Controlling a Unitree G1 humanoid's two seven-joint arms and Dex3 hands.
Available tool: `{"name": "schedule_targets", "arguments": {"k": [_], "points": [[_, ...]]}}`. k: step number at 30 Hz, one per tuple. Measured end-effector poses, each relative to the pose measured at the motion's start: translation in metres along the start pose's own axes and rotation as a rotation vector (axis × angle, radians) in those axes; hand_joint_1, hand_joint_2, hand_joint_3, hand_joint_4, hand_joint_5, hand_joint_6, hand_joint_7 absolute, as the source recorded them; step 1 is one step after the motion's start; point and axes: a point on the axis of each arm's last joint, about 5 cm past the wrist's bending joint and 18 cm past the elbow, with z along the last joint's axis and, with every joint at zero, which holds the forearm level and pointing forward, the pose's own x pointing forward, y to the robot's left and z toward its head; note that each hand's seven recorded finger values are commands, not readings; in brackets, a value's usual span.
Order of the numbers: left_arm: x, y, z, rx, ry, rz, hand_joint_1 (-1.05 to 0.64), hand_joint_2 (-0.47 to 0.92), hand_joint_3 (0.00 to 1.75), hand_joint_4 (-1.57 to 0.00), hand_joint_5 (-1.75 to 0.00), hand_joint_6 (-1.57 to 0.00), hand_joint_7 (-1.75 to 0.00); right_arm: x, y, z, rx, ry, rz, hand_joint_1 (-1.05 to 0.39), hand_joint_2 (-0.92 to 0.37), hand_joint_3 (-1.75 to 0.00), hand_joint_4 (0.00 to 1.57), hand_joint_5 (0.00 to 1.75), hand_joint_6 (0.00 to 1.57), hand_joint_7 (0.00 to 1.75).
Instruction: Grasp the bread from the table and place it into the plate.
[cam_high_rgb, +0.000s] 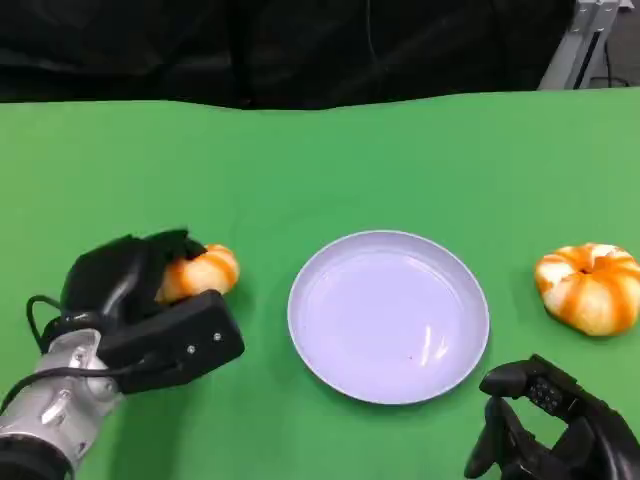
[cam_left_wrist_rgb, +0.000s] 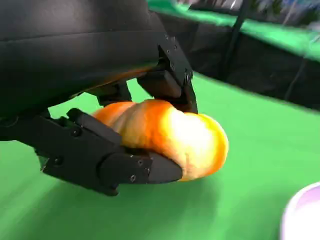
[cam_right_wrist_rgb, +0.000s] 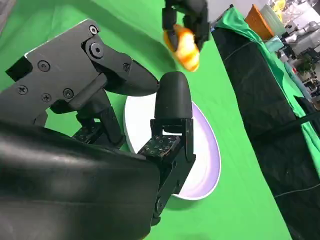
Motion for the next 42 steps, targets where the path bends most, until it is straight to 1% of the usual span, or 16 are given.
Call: {"name": "schedule_targets", "arguments": {"k": [2, 5, 9, 13, 17, 23, 24, 26, 28, 29, 33, 36, 38, 39, 40, 42], "points": [[0.002, 0.003, 0.006, -0.013, -0.044, 0.029, -0.08, 0.59, 1.04, -0.8, -1.75, -0.62, -1.74, 0.0, -0.0001, 0.0, -0.001, 0.0, -0.003, -0.18, -0.53, -1.08, 0.94, 1.55, 0.85, 1.35], [0.006, 0.013, 0.021, -0.031, -0.141, 0.091, -0.07, 0.56, 1.07, -0.76, -1.75, -0.6, -1.75, 0.0, -0.0001, 0.0, 0.0, 0.001, -0.009, -0.17, -0.52, -1.11, 0.93, 1.58, 0.83, 1.38], [0.01, 0.028, 0.043, -0.056, -0.26, 0.154, -0.08, 0.55, 1.11, -0.79, -1.75, -0.65, -1.75, 0.0, -0.0002, 0.0, 0.001, 0.0, -0.007, -0.17, -0.51, -1.14, 0.92, 1.6, 0.82, 1.4], [0.008, 0.038, 0.063, -0.074, -0.351, 0.162, -0.06, 0.52, 1.12, -0.79, -1.75, -0.66, -1.75, 0.0, -0.0004, 0.0, 0.0, 0.0, -0.008, -0.17, -0.51, -1.14, 0.92, 1.59, 0.82, 1.39], [0.005, 0.04, 0.077, -0.09, -0.433, 0.133, -0.08, 0.52, 1.12, -0.77, -1.75, -0.66, -1.75, 0.0, -0.0004, 0.0, -0.001, 0.001, -0.008, -0.17, -0.52, -1.12, 0.93, 1.57, 0.83, 1.38], [0.0, 0.021, 0.096, -0.094, -0.526, 0.069, -0.04, 0.53, 1.03, -0.76, -1.75, -0.67, -1.75, 0.0, -0.0001, 0.0, -0.001, 0.001, -0.007, -0.16, -0.54, -1.1, 0.94, 1.57, 0.83, 1.38], [-0.001, 0.018, 0.099, -0.09, -0.542, 0.058, -0.06, 0.57, 0.97, -0.76, -1.75, -0.71, -1.66, 0.0, 0.0001, 0.0, -0.001, -0.001, -0.006, -0.16, -0.54, -1.1, 0.93, 1.58, 0.83, 1.38], [-0.002, 0.012, 0.103, -0.08, -0.562, 0.033, -0.07, 0.62, 0.88, -0.75, -1.75, -0.73, -1.6, 0.0, 0.0005, 0.0, 0.0, -0.004, -0.005, -0.16, -0.53, -1.11, 0.93, 1.58, 0.84, 1.39], [-0.004, 0.002, 0.105, -0.082, -0.562, -0.009, -0.06, 0.65, 0.81, -0.74, -1.75, -0.73, -1.61, 0.0, 0.0007, 0.0, 0.001, -0.006, -0.005, -0.16, -0.53, -1.11, 0.93, 1.57, 0.84, 1.38], [-0.004, -0.003, 0.105, -0.08, -0.557, -0.03, -0.04, 0.66, 0.76, -0.75, -1.75, -0.71, -1.65, 0.0, 0.0008, 0.0, 0.002, -0.006, -0.005, -0.16, -0.53, -1.11, 0.93, 1.57, 0.83, 1.38], [-0.006, -0.02, 0.104, -0.071, -0.539, -0.081, -0.05, 0.69, 0.7, -0.74, -1.75, -0.68, -1.69, 0.0, 0.0011, 0.0, 0.004, -0.005, -0.006, -0.16, -0.53, -1.12, 0.92, 1.58, 0.83, 1.38], [-0.005, -0.028, 0.104, -0.066, -0.528, -0.091, -0.05, 0.71, 0.62, -0.7, -1.75, -0.69, -1.61, 0.0, 0.0008, 0.0, 0.003, -0.005, -0.006, -0.16, -0.52, -1.12, 0.93, 1.58, 0.83, 1.39], [-0.004, -0.034, 0.104, -0.055, -0.525, -0.104, -0.04, 0.73, 0.58, -0.69, -1.75, -0.68, -1.62, 0.0, 0.0009, 0.0, 0.003, -0.005, -0.006, -0.16, -0.52, -1.12, 0.93, 1.58, 0.83, 1.38], [-0.004, -0.037, 0.103, -0.053, -0.519, -0.114, -0.03, 0.78, 0.49, -0.66, -1.75, -0.65, -1.64, 0.0, 0.0009, 0.0, 0.003, -0.005, -0.006, -0.17, -0.52, -1.12, 0.93, 1.58, 0.83, 1.38], [-0.005, -0.04, 0.102, -0.053, -0.513, -0.125, -0.02, 0.8, 0.45, -0.65, -1.75, -0.65, -1.64, 0.0, 0.0008, 0.0, 0.003, -0.005, -0.006, -0.17, -0.52, -1.12, 0.93, 1.58, 0.82, 1.38], [-0.006, -0.044, 0.101, -0.053, -0.501, -0.147, -0.02, 0.82, 0.41, -0.64, -1.75, -0.64, -1.65, 0.0, 0.0008, 0.0, 0.003, -0.007, -0.004, -0.17, -0.53, -1.12, 0.93, 1.58, 0.82, 1.38]]}}
